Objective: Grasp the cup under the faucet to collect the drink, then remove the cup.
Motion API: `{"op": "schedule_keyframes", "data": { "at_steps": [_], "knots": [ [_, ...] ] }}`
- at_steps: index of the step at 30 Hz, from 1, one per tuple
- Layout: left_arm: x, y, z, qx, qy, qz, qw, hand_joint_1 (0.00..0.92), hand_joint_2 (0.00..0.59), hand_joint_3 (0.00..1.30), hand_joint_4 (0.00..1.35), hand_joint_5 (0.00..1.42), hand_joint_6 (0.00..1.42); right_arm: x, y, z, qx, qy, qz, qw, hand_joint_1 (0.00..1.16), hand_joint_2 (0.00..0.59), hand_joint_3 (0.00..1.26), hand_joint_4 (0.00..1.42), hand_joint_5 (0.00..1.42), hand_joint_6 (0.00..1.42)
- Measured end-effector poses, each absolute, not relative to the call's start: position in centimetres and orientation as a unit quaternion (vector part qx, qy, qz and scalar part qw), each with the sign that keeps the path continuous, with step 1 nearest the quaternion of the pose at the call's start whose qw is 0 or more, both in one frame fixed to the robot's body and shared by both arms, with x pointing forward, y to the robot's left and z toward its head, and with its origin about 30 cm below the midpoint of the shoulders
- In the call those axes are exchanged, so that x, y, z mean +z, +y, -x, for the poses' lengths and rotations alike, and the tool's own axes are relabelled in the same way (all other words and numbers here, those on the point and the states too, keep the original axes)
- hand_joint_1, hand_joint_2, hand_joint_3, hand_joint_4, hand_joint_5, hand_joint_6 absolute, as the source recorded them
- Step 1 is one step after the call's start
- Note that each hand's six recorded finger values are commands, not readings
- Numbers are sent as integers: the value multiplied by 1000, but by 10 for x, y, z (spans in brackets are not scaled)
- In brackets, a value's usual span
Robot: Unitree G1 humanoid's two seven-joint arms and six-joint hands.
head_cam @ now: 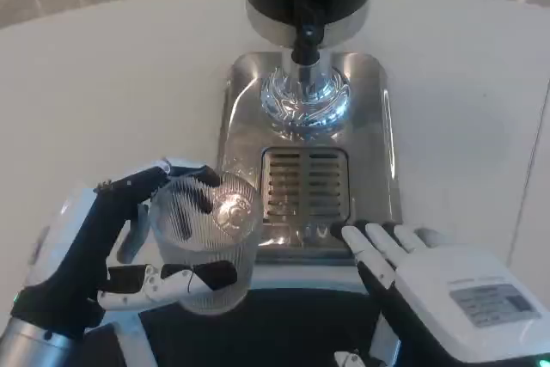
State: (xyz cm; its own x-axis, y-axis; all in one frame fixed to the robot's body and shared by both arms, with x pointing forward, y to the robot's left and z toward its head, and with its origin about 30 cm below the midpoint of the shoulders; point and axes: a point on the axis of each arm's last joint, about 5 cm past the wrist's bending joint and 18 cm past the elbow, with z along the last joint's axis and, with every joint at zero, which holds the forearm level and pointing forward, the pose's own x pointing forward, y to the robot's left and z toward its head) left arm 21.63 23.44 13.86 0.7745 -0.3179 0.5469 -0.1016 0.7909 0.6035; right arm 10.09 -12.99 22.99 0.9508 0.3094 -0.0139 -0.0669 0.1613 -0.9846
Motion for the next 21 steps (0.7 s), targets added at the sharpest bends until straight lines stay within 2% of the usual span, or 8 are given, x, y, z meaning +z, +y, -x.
{"op": "schedule_keyframes", "data": {
  "at_steps": [14,21],
  "knots": [
    [141,223,-252,-27,-322,-321,890,557,17,997,1179,1374,1424,229,-134,-101,117,-88,642,753,308,519,0,0,0,0],
    [138,213,-273,-18,-311,-320,895,557,17,997,1179,1374,1424,227,-140,-99,112,-70,645,753,307,519,0,0,0,0]
  ]
}}
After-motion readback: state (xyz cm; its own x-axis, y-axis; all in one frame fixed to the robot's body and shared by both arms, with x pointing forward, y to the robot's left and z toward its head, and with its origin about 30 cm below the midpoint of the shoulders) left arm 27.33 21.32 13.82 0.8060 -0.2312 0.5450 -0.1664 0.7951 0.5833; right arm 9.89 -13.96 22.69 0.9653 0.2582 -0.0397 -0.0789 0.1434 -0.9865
